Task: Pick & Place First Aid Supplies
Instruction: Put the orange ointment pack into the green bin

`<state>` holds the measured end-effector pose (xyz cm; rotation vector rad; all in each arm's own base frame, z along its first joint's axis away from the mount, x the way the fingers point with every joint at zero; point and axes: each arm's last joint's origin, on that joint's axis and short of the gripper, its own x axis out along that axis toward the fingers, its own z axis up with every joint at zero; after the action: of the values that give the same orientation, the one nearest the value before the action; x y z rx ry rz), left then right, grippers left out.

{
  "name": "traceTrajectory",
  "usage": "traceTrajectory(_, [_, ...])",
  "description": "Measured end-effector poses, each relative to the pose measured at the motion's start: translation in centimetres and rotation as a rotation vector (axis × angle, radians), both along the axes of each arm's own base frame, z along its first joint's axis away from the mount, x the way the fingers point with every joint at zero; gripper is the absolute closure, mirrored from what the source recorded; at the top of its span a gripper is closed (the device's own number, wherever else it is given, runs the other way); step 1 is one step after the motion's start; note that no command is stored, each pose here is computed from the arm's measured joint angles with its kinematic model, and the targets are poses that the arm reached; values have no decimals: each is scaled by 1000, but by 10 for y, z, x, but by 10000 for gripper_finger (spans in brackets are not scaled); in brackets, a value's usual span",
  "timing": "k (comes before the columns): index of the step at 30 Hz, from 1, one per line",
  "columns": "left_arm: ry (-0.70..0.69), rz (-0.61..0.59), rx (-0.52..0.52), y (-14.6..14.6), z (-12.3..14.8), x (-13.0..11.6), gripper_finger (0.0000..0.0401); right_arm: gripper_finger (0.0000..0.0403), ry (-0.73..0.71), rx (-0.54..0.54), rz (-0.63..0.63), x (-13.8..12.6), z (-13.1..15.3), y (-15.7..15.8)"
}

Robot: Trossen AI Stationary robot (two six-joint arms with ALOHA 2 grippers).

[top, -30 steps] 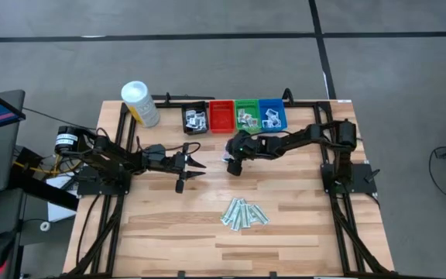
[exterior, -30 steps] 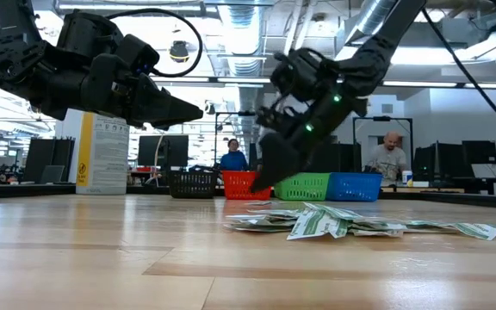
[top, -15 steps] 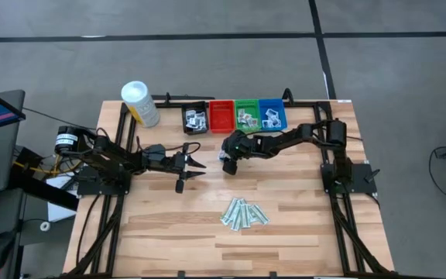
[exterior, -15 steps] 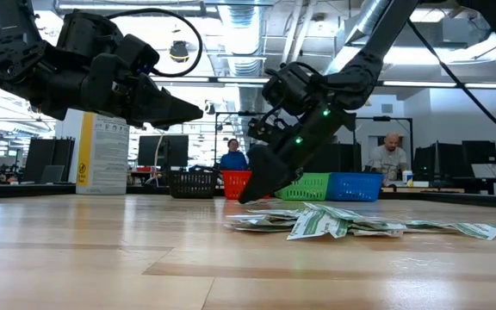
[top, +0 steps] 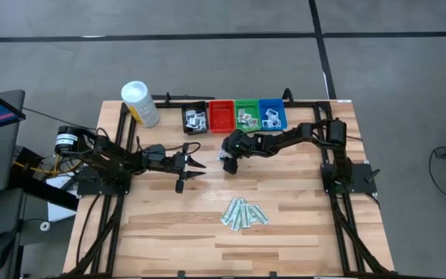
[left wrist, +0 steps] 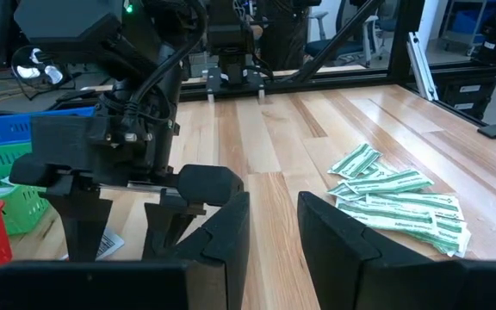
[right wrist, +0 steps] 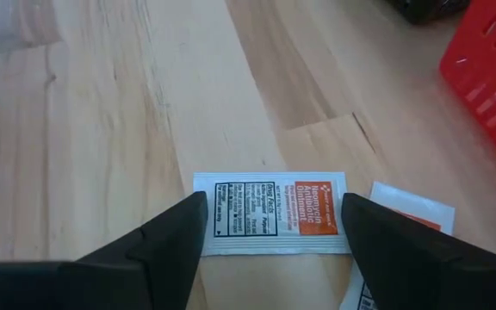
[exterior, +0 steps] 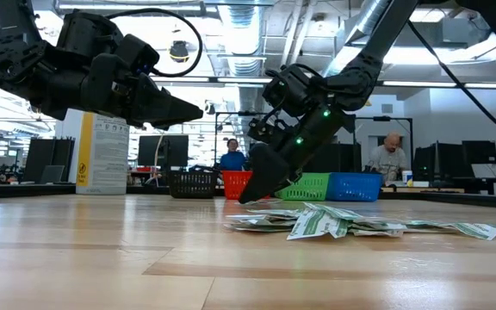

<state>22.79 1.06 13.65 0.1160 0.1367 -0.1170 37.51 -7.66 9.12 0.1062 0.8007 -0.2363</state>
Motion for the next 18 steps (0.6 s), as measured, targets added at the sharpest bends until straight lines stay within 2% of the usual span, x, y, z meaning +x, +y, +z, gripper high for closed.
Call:
traceTrajectory(6, [0, 0, 0, 0, 0, 0, 299, 163, 3, 3, 6, 0, 0, 0])
traceTrajectory(18, [0, 0, 0, 0, 0, 0, 299, 270, -4, 6, 7, 0, 0, 1])
